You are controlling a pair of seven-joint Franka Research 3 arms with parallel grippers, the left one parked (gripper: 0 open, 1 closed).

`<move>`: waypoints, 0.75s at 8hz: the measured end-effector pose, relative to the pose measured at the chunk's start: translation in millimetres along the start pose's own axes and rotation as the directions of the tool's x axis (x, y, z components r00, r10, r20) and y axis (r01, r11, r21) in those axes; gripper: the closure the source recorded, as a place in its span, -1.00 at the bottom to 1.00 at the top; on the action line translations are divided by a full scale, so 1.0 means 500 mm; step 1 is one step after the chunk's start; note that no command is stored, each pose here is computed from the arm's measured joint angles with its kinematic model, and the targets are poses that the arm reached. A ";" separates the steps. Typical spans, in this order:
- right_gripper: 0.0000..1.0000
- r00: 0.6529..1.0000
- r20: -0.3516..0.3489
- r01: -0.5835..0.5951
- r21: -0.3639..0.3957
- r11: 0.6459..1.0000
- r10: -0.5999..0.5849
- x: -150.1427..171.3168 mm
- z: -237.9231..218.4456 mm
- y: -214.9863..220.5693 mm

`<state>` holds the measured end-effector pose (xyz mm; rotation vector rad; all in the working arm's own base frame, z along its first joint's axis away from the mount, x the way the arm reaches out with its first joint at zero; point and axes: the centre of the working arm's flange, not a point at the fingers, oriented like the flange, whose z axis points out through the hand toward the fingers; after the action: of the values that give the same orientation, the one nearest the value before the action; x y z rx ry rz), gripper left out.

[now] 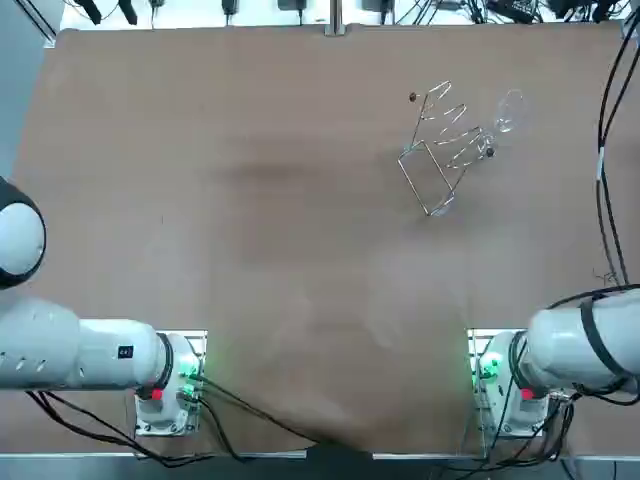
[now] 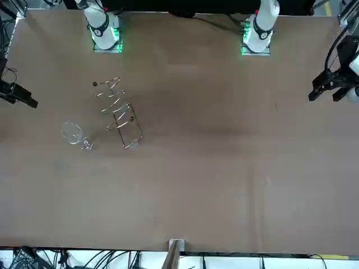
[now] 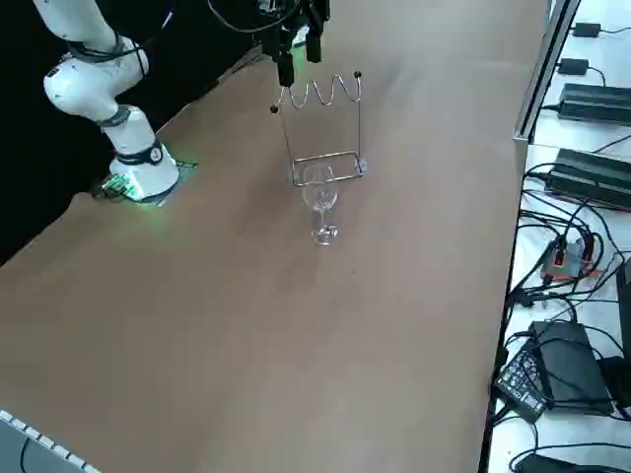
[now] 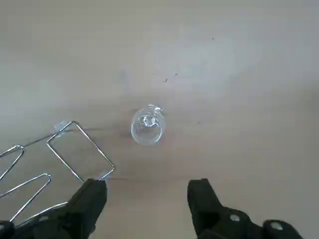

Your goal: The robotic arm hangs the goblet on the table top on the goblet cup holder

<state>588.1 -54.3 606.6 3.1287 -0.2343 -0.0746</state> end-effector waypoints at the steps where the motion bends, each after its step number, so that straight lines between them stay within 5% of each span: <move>1: -1.00 1.000 0.001 0.000 0.000 1.000 0.000 0.000 0.000 0.000; 6: -1.00 1.000 0.021 0.009 -0.004 1.000 -0.009 -0.003 0.007 0.005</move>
<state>586.2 -56.3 603.3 3.1267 -0.2201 -0.1078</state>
